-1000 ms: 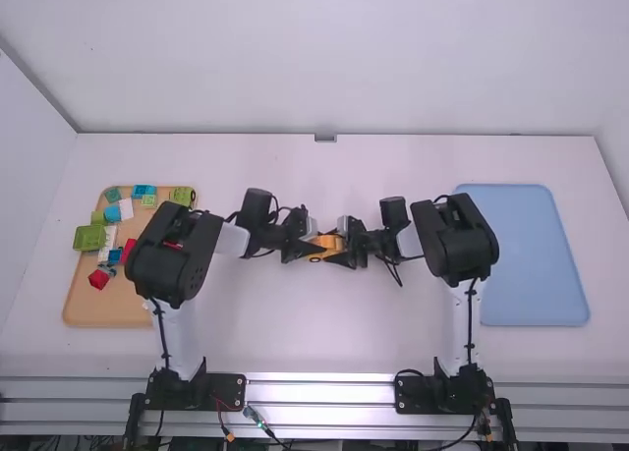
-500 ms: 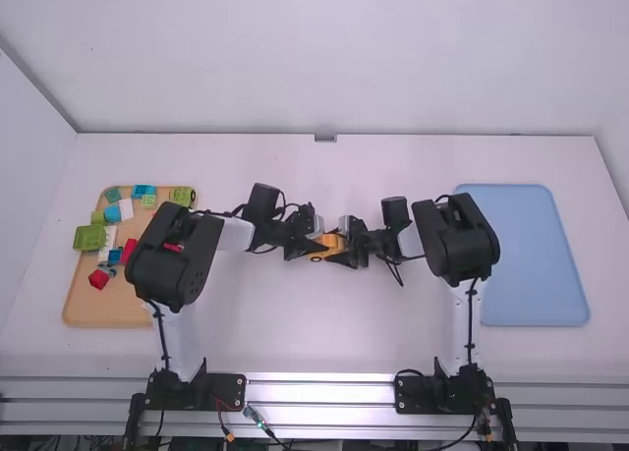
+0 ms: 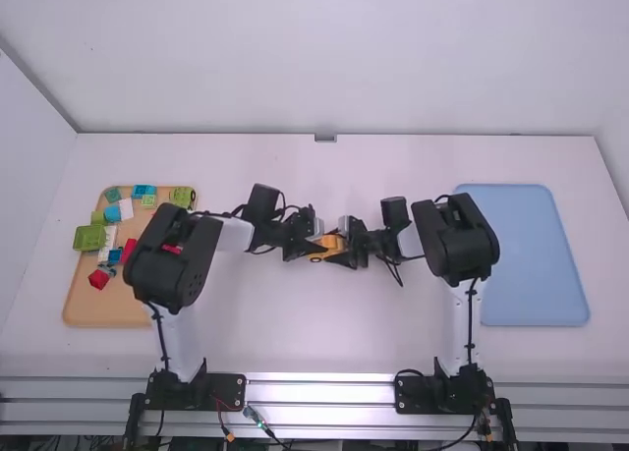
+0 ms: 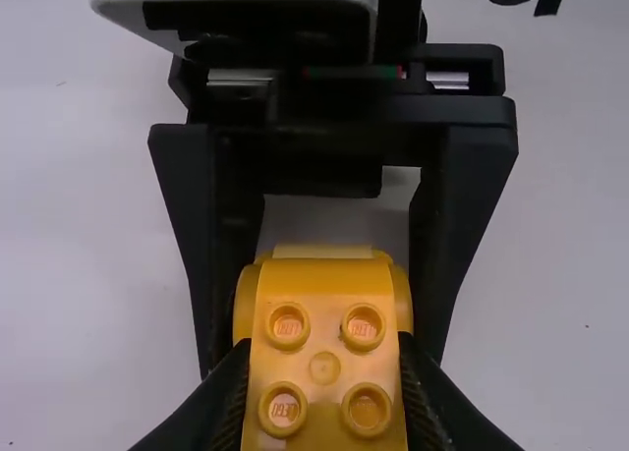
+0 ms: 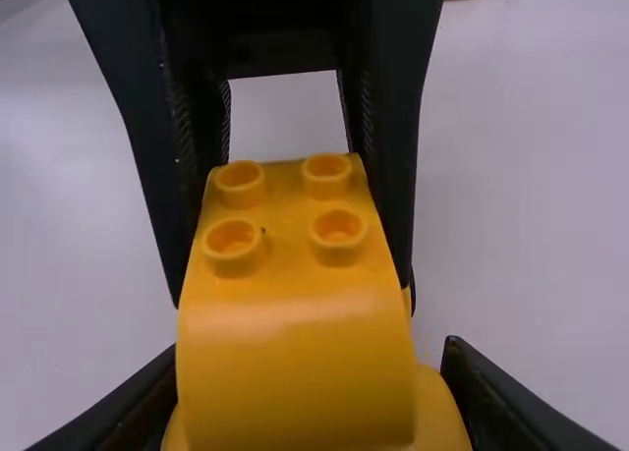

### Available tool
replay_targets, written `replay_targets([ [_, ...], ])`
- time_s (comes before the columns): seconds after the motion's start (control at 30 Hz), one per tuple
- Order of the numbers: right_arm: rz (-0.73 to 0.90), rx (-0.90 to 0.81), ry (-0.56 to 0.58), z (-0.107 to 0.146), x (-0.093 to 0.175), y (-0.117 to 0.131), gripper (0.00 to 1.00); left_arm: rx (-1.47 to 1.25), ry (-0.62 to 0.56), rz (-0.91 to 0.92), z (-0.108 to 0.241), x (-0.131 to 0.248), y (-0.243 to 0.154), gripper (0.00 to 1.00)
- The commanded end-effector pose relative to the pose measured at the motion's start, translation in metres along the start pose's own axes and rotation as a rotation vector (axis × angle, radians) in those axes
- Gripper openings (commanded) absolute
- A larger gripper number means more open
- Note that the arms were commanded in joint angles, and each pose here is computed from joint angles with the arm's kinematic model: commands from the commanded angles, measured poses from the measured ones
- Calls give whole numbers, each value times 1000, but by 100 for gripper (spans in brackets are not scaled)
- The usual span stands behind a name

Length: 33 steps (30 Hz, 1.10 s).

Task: Assemble lego blocks to make yellow taxi

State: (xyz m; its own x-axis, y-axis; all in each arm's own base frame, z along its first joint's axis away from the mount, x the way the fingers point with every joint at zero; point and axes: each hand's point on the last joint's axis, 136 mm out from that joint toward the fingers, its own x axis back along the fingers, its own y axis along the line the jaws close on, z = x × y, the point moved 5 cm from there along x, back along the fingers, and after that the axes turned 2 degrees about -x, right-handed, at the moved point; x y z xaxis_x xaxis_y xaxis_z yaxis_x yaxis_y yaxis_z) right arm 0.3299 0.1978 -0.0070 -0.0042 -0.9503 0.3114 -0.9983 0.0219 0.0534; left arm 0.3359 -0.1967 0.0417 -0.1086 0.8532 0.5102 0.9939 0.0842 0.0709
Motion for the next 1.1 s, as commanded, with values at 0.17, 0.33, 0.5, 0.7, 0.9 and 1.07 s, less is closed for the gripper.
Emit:
replay_targets([
  [0.17,43,-27,39,5,-1,-12,56,147,300,80,70,-19,-55,2],
  [0.33,38,-29,40,5,-2,-11,56,115,345,59,71,-24,-55,1],
  [0.5,39,-31,40,5,-1,-11,56,167,353,-2,69,-27,-46,2],
  [0.7,34,-28,41,4,-3,-9,56,166,357,0,71,-25,-46,1],
  [0.9,32,-33,43,5,-3,-9,56,164,354,-6,70,-25,-45,2],
  [1.07,29,-44,46,6,-3,-8,56,151,344,-18,69,-26,-42,4],
])
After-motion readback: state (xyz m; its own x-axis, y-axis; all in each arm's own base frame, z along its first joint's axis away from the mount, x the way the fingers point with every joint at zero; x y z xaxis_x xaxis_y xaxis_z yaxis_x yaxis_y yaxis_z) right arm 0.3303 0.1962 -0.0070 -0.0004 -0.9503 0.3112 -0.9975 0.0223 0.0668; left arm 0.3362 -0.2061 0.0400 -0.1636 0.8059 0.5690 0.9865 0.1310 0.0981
